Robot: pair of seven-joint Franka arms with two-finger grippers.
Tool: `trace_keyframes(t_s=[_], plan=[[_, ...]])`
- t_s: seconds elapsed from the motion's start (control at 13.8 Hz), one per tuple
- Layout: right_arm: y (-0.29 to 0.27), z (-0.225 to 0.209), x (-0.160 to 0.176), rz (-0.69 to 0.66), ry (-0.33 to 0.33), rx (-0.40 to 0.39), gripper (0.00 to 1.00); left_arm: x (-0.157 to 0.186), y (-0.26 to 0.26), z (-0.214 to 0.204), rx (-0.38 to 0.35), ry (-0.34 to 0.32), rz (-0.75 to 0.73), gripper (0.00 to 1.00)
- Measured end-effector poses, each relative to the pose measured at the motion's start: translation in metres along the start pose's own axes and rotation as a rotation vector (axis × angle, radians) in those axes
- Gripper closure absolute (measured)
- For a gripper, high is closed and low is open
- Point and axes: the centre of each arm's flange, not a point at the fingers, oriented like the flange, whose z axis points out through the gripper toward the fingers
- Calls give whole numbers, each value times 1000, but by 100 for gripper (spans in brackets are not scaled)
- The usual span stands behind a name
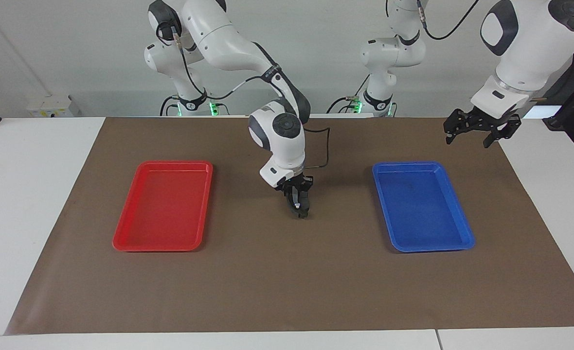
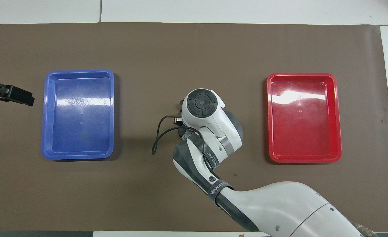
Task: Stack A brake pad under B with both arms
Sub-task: 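Lower the brake shoe onto the grey pad with the right gripper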
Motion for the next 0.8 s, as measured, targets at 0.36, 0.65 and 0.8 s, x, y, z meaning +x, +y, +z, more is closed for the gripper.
trace_keyframes(t_s=[0.36,0.65,0.8], plan=[[2,4,-2,0,-6,-5,57,-1,-3,1,-3,-1,-7,0],[-4,5,-6,-10,7,7,57,0,-1,1,-21,2,-81,0],[-5,5,-6,-11,8,8,57,0,-1,1,-22,1,-97,0]])
